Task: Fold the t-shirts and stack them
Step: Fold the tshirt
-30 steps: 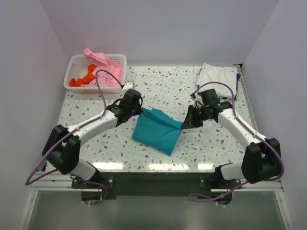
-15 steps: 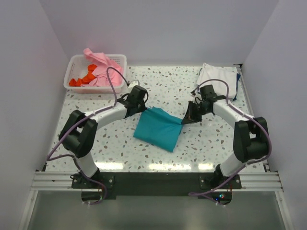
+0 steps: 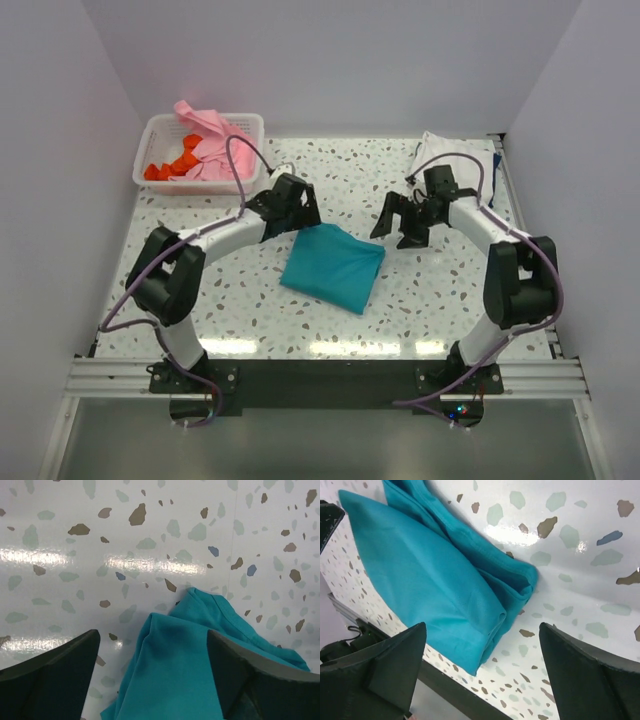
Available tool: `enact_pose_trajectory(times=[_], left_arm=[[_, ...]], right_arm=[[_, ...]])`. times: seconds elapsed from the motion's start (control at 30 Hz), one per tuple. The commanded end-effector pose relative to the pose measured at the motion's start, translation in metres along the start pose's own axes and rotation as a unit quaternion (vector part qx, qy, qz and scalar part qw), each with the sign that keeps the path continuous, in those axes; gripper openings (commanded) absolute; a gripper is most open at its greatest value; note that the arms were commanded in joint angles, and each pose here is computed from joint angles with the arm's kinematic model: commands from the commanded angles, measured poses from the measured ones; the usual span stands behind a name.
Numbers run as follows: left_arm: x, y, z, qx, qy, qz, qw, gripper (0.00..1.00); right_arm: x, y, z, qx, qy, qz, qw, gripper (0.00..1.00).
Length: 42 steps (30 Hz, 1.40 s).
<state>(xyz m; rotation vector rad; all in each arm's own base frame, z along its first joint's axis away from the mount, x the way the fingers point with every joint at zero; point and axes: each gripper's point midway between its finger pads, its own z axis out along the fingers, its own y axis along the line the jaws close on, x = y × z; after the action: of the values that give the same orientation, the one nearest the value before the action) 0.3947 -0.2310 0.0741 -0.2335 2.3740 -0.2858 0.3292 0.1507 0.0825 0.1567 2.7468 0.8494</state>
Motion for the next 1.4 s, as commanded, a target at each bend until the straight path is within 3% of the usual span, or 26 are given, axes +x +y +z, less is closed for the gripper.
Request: enact_pose_trajectory(times=[0.0, 0.17, 0.33, 0.43, 0.67, 0.97, 1.37], left_arm=[[-0.039, -0.02, -0.033, 0.051, -0.051, -0.01, 0.997, 1.0], [-0.039, -0.025, -0.068, 0.094, -0.065, -0.021, 0.993, 1.0], [-0.003, -0.053, -0.084, 0.194, -0.026, 0.005, 0.981, 1.0], [0.032, -0.056, -0.076, 0.207, 0.026, 0.02, 0.978, 1.0], [0.064, -0.069, -0.07, 0.264, 0.051, 0.034, 0.963, 1.0], [0.099, -0.046, -0.033, 0.199, 0.094, 0.061, 0.973, 1.0], [0.132, -0.033, -0.063, 0.183, 0.096, 0.038, 0.978, 1.0]], right_arm=[[-0.014, 0.025, -0.036, -0.014, -0.054, -0.035, 0.998, 0.99], [0.008, 0.057, -0.054, -0.077, -0.067, -0.056, 0.993, 0.99], [0.03, 0.09, -0.043, -0.11, -0.073, -0.084, 0.988, 0.99], [0.03, 0.092, -0.025, -0.11, -0.065, -0.079, 0.989, 0.99], [0.014, 0.066, 0.019, -0.06, -0.054, -0.064, 0.995, 0.99], [-0.003, 0.007, 0.065, 0.063, -0.029, -0.044, 0.997, 0.99], [-0.018, 0.008, 0.063, 0.077, -0.023, -0.089, 0.993, 0.99]])
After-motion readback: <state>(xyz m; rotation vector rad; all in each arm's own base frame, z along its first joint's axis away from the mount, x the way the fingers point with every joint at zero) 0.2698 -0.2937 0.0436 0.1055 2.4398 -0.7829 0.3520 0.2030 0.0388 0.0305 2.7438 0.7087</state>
